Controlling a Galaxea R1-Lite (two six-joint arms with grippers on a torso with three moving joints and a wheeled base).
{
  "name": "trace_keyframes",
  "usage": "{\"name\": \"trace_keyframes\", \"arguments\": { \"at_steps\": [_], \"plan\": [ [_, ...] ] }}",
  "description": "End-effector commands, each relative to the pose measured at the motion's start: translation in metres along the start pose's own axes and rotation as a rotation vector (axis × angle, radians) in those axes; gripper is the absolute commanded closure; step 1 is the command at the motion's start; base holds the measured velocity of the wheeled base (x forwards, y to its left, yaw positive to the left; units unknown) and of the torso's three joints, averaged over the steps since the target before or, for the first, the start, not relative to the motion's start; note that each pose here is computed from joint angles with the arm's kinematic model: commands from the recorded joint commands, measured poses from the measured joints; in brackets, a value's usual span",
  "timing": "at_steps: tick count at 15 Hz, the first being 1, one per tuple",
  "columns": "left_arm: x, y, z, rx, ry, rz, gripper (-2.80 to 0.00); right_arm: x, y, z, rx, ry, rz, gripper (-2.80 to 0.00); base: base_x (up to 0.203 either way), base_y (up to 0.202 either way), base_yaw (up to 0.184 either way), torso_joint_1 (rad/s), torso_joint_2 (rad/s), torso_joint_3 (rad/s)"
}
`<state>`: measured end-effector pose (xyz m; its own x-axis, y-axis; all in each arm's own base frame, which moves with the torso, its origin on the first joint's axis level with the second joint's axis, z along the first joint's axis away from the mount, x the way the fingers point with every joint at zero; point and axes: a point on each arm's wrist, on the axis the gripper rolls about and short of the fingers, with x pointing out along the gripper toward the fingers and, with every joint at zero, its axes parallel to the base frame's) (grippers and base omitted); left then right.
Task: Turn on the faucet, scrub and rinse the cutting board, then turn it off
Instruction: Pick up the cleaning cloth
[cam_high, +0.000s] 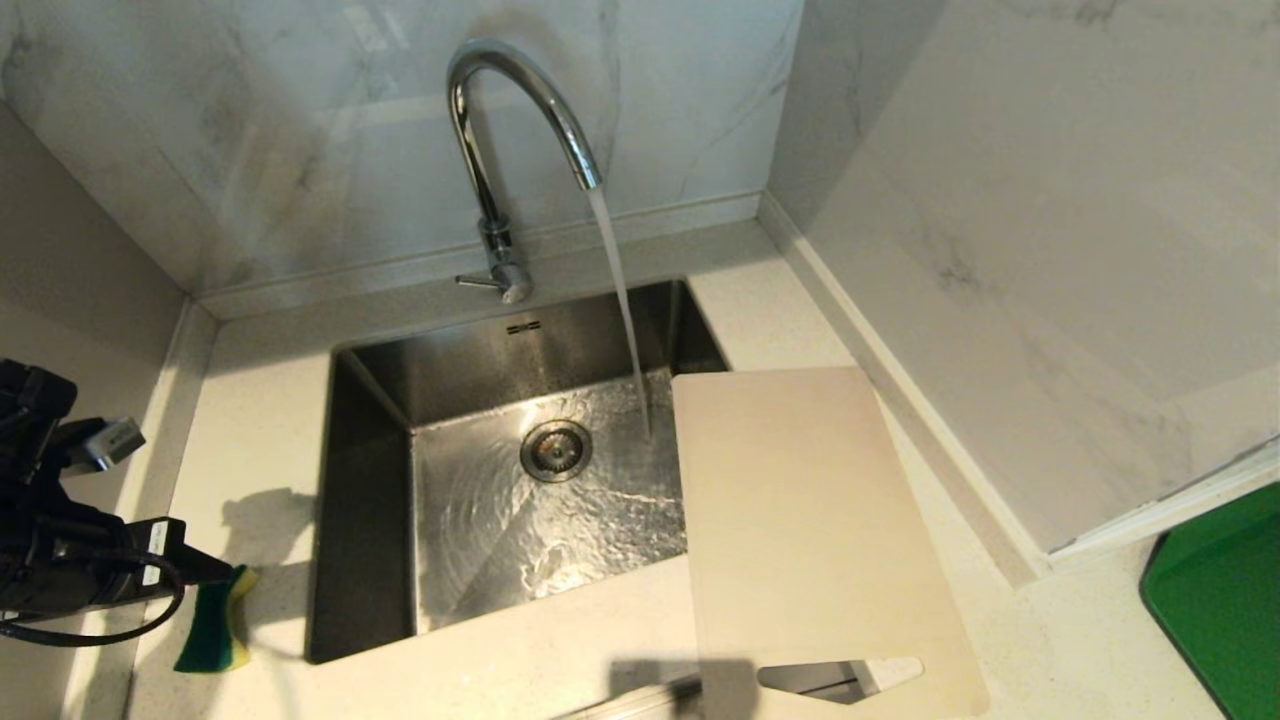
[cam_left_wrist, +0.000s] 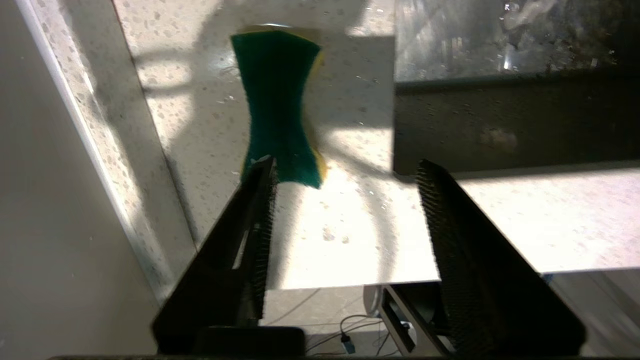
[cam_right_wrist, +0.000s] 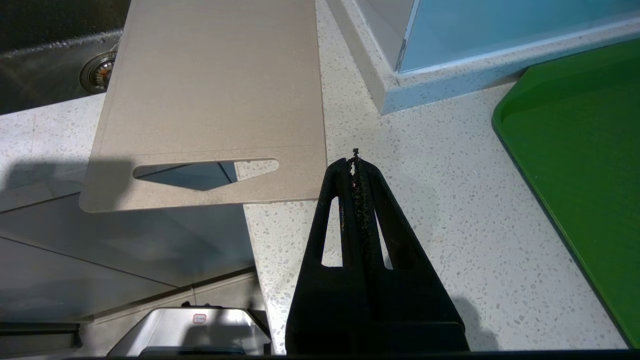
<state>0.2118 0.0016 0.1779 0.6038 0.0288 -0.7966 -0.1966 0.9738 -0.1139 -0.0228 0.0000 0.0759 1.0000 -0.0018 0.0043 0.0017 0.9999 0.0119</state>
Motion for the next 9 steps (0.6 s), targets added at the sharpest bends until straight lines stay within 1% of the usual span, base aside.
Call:
{"name": "trace_keyframes", "arguments": {
  "at_steps": [1,3,6,9],
  "plan": [
    [0.022,0.008,-0.004,-0.017,0.054,0.033,-2.8,0.0,0.0,0.0,0.0,0.0,0.0,0.0,0.0,0.0,0.0,0.0,0.0,0.0],
    [0.034,0.011,-0.004,-0.026,0.071,0.045,-2.8,0.0,0.0,0.0,0.0,0.0,0.0,0.0,0.0,0.0,0.0,0.0,0.0,0.0],
    [0.053,0.014,0.0,-0.032,0.077,0.057,-2.8,0.0,0.0,0.0,0.0,0.001,0.0,0.0,0.0,0.0,0.0,0.0,0.0,0.0],
    [0.066,0.021,0.0,-0.055,0.093,0.071,-2.8,0.0,0.0,0.0,0.0,0.0,0.0,0.0,0.0,0.0,0.0,0.0,0.0,0.0]
  ]
}}
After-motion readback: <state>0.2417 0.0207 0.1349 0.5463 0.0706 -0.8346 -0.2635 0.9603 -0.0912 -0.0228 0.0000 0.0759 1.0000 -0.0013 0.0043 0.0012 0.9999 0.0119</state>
